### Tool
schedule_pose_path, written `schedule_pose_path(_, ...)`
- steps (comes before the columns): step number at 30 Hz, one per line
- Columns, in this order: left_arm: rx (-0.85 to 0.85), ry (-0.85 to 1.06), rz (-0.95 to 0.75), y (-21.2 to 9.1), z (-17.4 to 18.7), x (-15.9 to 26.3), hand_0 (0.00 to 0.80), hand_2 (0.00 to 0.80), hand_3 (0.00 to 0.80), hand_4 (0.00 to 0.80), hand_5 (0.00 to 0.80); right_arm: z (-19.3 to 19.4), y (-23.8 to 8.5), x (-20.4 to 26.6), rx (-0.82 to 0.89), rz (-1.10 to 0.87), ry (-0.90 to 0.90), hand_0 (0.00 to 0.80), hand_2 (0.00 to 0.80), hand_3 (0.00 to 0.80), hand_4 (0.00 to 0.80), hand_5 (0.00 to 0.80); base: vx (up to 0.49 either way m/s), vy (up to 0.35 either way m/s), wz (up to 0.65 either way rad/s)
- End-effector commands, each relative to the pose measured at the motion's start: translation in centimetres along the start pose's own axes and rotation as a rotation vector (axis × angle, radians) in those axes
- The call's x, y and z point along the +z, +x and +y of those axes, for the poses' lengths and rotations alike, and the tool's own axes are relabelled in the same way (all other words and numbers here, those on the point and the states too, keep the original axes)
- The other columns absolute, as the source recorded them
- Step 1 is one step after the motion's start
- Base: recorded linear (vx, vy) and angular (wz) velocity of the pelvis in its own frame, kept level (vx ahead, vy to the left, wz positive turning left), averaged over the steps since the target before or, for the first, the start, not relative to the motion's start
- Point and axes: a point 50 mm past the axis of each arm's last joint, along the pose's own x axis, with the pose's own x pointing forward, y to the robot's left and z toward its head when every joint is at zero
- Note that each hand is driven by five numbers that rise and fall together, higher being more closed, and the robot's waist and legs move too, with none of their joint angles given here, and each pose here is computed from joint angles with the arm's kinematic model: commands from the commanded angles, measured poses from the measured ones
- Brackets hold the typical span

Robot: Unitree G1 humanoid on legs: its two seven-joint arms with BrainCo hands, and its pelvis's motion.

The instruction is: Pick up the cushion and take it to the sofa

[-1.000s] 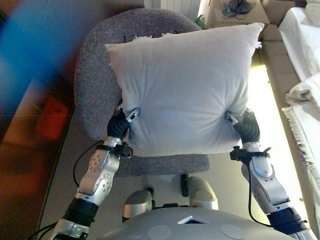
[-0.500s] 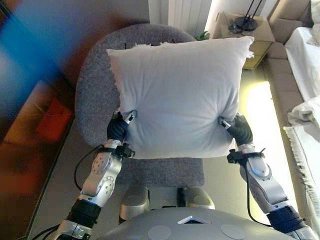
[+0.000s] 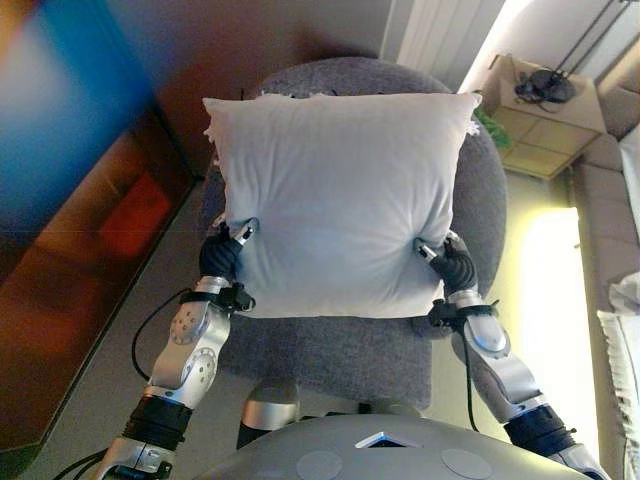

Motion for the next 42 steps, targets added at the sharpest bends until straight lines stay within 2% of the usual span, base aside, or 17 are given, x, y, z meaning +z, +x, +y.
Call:
schedule_pose_path(1,-0.226,0.062,-0.2,2.6,-4.1,3.6,0.8,0.8,0.8,0.8,0.8,3.4,2.0,5.0,0.108,-0.268,0.065,0.8,0.8,0.8,0.8,0.8,0.141,0.033,0.19)
schedule_pose_path(8,-0.211,0.092,-0.142,3.9,-4.2,2.9,0.8,0.8,0.8,0.8,0.8,4.9,3.2,4.3,0.07,-0.227,0.083,0.8,0.8,0.8,0.8,0.8,0.136,0.034,0.12)
schedule_pose_path(12,-0.228,0.131,-0.099,4.6,-4.6,1.8,0.8,0.8,0.8,0.8,0.8,5.1,3.5,2.4,0.004,-0.139,0.091,0.8,0.8,0.8,0.8,0.8,0.152,-0.015,0.13)
schedule_pose_path(16,-0.196,0.157,-0.074,5.6,-4.7,1.1,0.8,0.8,0.8,0.8,0.8,5.7,4.0,1.0,0.008,-0.073,0.098,0.8,0.8,0.8,0.8,0.8,0.079,-0.023,0.04)
schedule_pose_path(22,-0.139,0.225,-0.022,7.7,-5.5,0.0,0.8,0.8,0.8,0.8,0.8,6.5,6.4,0.0,-0.006,0.019,0.154,0.8,0.8,0.8,0.8,0.8,0.048,-0.078,-0.02)
schedule_pose_path(25,-0.146,0.267,-0.094,10.9,-8.1,2.0,0.8,0.8,0.8,0.8,0.8,7.1,11.0,4.5,-0.019,-0.038,0.166,0.8,0.8,0.8,0.8,0.8,-0.33,-0.089,0.04)
schedule_pose_path(28,-0.159,0.274,-0.245,14.3,-10.7,7.1,0.8,0.8,0.8,0.8,0.8,7.1,14.7,11.2,-0.006,-0.16,0.13,0.8,0.8,0.8,0.8,0.8,-0.6,0.03,0.01)
schedule_pose_path(30,-0.159,0.27,-0.335,15.7,-12.2,10.5,0.8,0.8,0.8,0.8,0.8,6.9,16.0,14.9,0.0,-0.228,0.103,0.8,0.8,0.8,0.8,0.8,-0.5,0.143,-0.1)
schedule_pose_path(34,-0.12,0.268,-0.433,16.7,-13.8,13.8,0.8,0.8,0.8,0.8,0.8,6.5,16.9,18.6,0.004,-0.297,0.073,0.8,0.8,0.8,0.8,0.8,-0.207,0.148,-0.16)
schedule_pose_path(42,-0.017,0.279,-0.477,17.5,-14.0,15.6,0.8,0.8,0.8,0.8,0.8,6.4,17.1,21.8,-0.027,-0.369,0.02,0.8,0.8,0.8,0.8,0.8,-0.021,0.117,-0.16)
